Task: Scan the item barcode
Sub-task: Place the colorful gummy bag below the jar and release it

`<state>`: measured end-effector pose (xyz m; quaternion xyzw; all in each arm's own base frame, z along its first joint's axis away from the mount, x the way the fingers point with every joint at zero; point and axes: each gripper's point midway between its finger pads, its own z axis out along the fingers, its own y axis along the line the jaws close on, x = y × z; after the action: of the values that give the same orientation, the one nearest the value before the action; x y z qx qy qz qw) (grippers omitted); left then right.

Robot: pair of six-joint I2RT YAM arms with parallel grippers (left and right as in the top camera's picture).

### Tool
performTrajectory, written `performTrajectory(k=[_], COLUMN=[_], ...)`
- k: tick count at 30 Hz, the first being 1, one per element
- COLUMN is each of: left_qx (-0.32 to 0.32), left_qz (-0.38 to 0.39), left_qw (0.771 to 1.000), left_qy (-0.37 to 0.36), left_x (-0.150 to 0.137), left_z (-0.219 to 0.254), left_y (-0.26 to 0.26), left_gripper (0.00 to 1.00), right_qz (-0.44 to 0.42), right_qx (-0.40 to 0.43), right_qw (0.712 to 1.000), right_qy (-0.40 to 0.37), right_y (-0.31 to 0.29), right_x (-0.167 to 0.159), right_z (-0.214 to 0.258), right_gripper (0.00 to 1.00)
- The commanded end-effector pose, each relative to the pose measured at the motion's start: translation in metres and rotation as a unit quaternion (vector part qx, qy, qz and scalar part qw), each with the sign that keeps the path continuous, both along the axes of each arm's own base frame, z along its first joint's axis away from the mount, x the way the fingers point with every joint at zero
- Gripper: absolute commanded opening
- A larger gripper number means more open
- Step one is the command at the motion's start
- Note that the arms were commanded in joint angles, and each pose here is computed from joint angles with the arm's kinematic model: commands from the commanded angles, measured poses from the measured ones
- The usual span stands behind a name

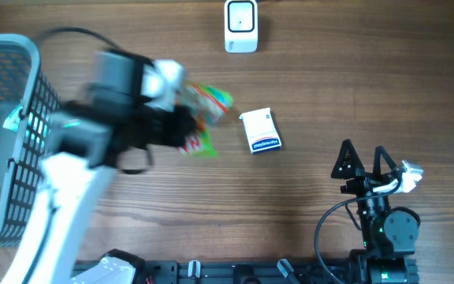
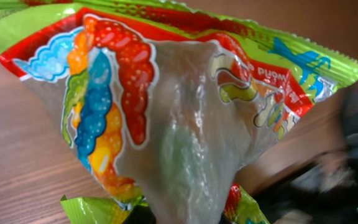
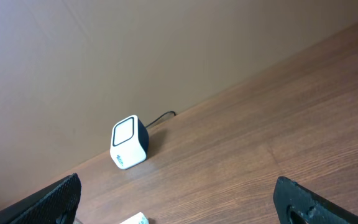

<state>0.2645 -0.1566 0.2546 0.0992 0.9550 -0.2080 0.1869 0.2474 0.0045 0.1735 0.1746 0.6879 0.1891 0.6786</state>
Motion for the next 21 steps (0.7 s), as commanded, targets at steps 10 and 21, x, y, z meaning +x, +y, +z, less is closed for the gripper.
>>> performTrajectory(k=[10,21], left_qx=[0.126,0.132], left_qz=[0.077,0.138], left_qw=[0.988,0.980], left_qy=[0.041,-0.056], left_x=[-0.016,0.020], left_z=[-0.192,-0.136], left_y=[-0.010,0.014], left_gripper=[0.06,1.00], right_qz=[-0.007,-0.007], right_qx=[0.003,0.003], right_qw=[1.000,1.000], right_qy=[-0.006,-0.006], right_y=[-0.002,-0.002], right_x=[0.000,0.000], right_z=[0.002,0.002], right_gripper=[1.00,1.00])
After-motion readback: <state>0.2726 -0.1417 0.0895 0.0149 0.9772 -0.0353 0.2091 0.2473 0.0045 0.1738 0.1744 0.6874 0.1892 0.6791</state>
